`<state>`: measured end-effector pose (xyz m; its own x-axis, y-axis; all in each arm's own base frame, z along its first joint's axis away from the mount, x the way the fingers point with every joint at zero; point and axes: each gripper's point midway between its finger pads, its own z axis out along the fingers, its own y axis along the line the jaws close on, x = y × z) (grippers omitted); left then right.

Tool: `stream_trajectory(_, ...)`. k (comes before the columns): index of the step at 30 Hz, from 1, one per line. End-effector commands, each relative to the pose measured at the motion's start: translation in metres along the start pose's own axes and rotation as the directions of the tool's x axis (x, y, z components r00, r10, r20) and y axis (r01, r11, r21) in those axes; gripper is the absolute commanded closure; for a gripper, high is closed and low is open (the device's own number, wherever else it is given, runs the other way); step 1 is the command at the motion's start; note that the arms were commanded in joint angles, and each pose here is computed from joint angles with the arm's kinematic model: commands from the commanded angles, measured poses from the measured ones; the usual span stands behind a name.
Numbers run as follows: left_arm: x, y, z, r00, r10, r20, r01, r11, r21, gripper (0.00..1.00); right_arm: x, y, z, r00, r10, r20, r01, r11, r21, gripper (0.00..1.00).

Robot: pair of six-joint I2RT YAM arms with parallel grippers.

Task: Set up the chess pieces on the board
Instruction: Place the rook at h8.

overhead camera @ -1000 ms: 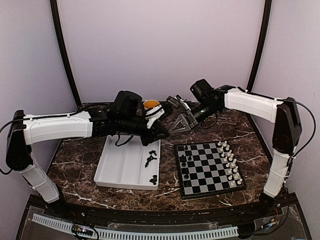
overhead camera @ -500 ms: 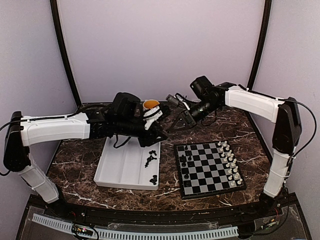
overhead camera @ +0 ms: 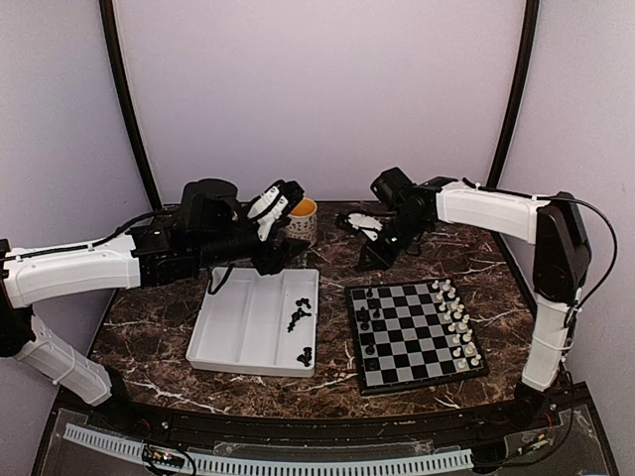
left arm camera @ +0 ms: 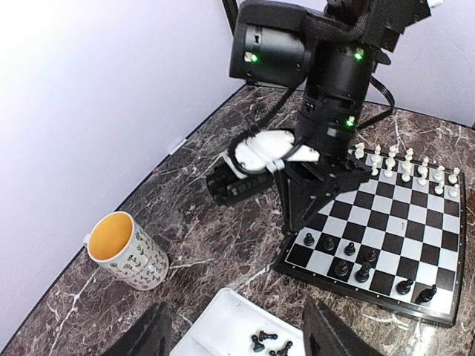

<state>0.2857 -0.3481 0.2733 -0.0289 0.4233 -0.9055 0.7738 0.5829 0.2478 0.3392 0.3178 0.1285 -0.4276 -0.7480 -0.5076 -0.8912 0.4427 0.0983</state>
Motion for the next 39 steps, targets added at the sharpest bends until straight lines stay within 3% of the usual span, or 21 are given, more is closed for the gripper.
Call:
stream_trajectory(1, -0.005, 0.010, -0.002, 1.000, -0.019, 0.022, 0.021, 0.998, -0.060, 0.38, 0.018, -0.004, 0.022, 0.992, -0.077, -0.100, 0.087, 0.991, 0.103, 0.91)
stream_trajectory(18, -0.001, 0.011, -0.001, 1.000, -0.023, 0.009, 0.024, 0.997, -0.071, 0.36, 0.039, 0.000, 0.064, 0.975, -0.085, -0.206, 0.104, 0.991, 0.084, 0.90)
stream_trajectory(30, 0.002, 0.010, 0.002, 1.000, -0.016, -0.007, 0.016, 0.998, -0.065, 0.36, 0.041, -0.001, 0.073, 0.972, -0.079, -0.222, 0.099, 0.992, 0.080, 0.82)
stream_trajectory(39, 0.005, 0.009, 0.005, 1.000, -0.016, -0.017, 0.015, 0.998, -0.064, 0.36, 0.025, 0.003, 0.056, 0.980, -0.074, -0.186, 0.092, 0.992, 0.090, 0.63)
